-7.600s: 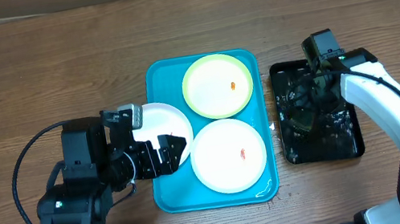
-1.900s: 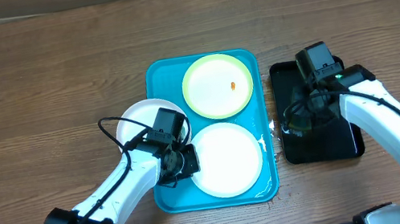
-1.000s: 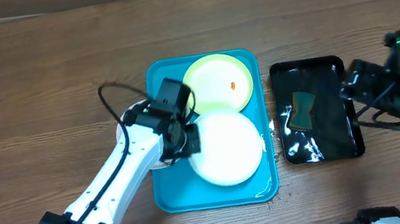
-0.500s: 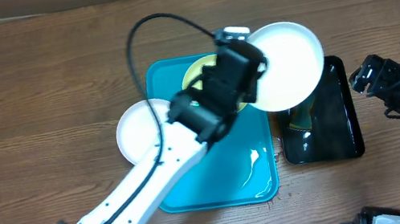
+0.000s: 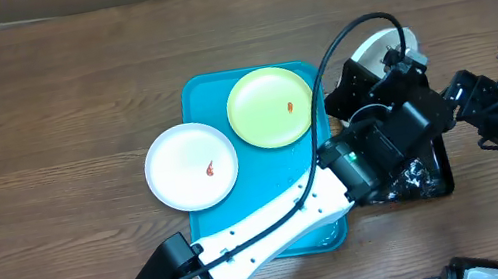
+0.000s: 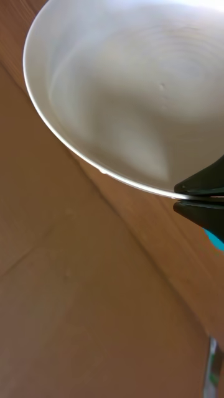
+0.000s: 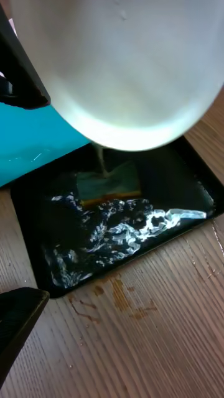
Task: Clean dirty plates on tray and stack at the side
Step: 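Lift the white plate with the left gripper and set it left of tray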
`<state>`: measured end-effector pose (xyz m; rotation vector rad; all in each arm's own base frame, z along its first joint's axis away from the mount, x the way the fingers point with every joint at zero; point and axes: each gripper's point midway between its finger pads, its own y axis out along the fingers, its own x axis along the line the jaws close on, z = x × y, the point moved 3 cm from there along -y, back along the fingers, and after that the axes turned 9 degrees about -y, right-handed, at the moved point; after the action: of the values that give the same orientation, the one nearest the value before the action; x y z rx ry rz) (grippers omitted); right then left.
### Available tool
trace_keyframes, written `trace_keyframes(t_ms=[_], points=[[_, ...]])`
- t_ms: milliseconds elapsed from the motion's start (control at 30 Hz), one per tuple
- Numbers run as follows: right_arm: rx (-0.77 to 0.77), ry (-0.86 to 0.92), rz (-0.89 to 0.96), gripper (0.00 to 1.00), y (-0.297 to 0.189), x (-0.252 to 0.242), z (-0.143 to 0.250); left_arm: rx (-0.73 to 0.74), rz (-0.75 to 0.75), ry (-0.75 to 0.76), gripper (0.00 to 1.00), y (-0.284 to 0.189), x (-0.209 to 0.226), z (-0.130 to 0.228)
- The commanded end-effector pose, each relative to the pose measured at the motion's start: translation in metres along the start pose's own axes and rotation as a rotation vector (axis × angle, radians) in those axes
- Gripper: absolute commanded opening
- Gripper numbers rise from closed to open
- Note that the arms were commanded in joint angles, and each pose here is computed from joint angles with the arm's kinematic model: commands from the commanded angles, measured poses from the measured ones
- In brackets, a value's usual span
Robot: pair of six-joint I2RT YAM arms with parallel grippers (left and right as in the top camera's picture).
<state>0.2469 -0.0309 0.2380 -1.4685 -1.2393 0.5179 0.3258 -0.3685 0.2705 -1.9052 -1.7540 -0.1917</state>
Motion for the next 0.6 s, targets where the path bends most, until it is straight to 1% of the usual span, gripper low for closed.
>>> trace_keyframes(t_ms=[0, 367, 567], points=[[-0.011, -0.01, -0.009, 0.93, -0.003, 0.0013, -0.0015, -0.022, -0.065, 0.018, 0.04, -0.006, 0.0122, -0.0124], [-0.01, -0.01, -0.006, 0.94, -0.003, 0.0009, -0.0013, -0.022, -0.06, 0.012, 0.04, -0.0057, 0.0116, -0.0124], [-0.008, -0.01, -0.005, 0.94, -0.003, 0.0007, -0.0009, -0.023, -0.057, -0.028, 0.04, -0.0056, 0.0112, -0.0124]])
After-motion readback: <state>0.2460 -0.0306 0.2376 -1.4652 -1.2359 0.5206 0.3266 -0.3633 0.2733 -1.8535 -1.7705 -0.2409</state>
